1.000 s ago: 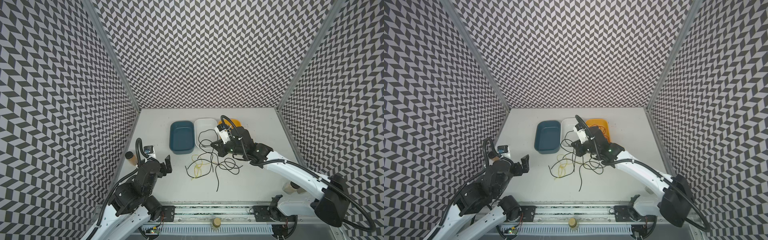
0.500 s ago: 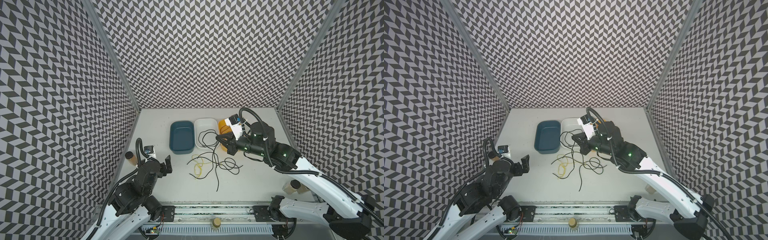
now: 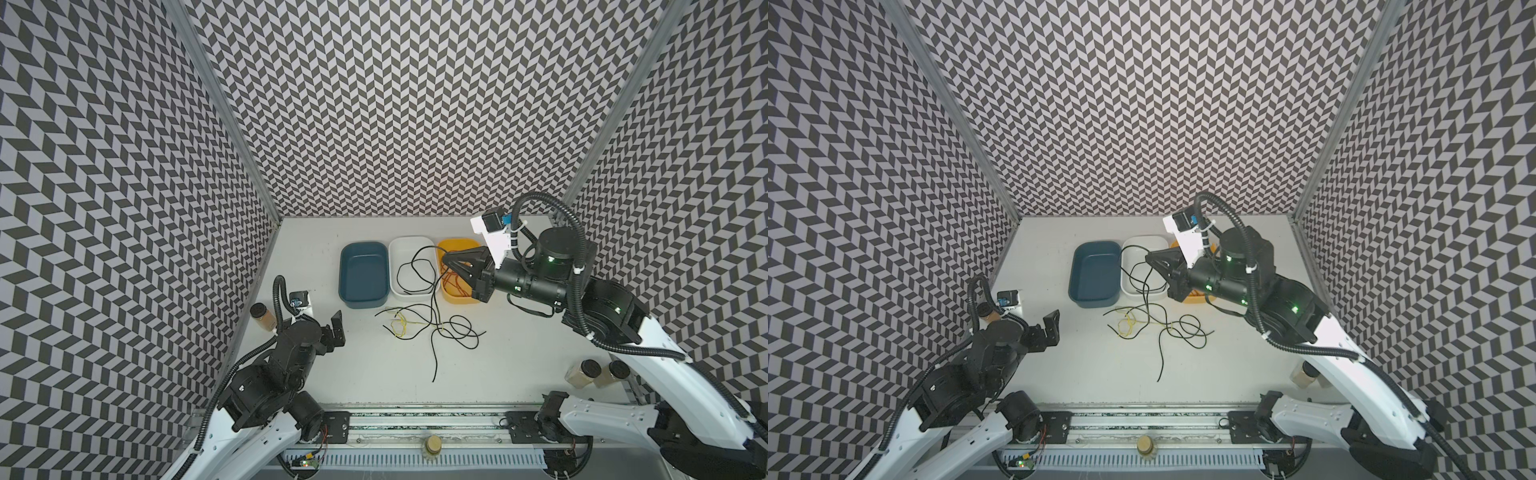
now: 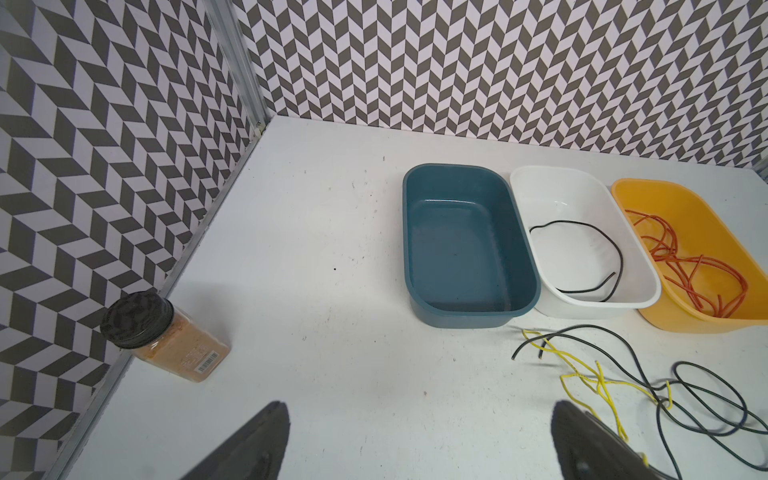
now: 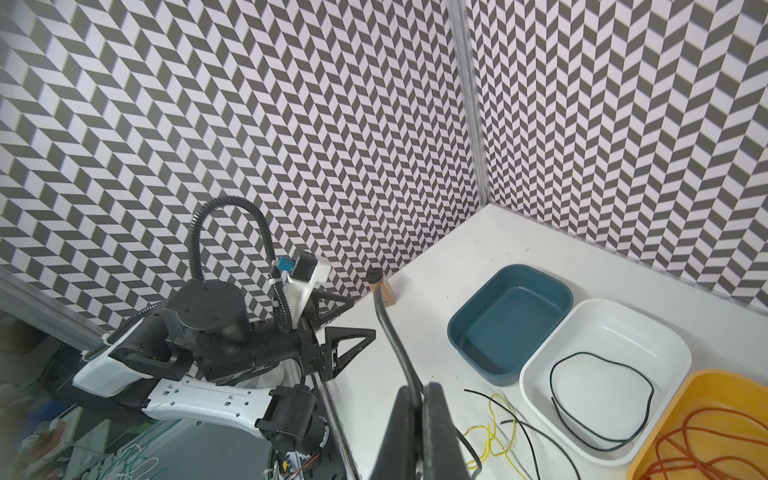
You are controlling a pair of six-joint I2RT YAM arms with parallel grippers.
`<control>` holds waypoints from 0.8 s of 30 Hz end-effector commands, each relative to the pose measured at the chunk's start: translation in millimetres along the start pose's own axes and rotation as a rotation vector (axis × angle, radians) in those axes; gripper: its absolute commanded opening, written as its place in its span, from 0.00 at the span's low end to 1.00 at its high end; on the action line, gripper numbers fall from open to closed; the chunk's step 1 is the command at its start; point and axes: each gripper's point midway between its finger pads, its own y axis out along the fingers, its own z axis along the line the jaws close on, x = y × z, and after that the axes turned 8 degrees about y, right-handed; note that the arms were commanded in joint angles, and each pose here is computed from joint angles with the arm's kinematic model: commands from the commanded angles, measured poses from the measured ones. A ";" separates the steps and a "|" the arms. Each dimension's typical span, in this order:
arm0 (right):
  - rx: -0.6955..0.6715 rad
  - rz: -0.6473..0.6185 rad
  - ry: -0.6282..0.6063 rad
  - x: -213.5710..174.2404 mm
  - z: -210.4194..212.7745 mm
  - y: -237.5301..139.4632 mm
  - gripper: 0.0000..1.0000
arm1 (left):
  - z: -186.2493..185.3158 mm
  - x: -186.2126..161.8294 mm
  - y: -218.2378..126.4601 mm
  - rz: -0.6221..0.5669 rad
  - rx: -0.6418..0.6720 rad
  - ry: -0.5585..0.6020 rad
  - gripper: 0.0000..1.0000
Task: Untangle the cables
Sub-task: 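Lift the black wire high with the right gripper, pulling it free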
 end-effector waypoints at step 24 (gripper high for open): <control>-0.046 -0.123 -0.155 71.2 9.7 15.7 0.00 | -1.2 1.2 1.1 0.001 -0.001 -0.017 1.00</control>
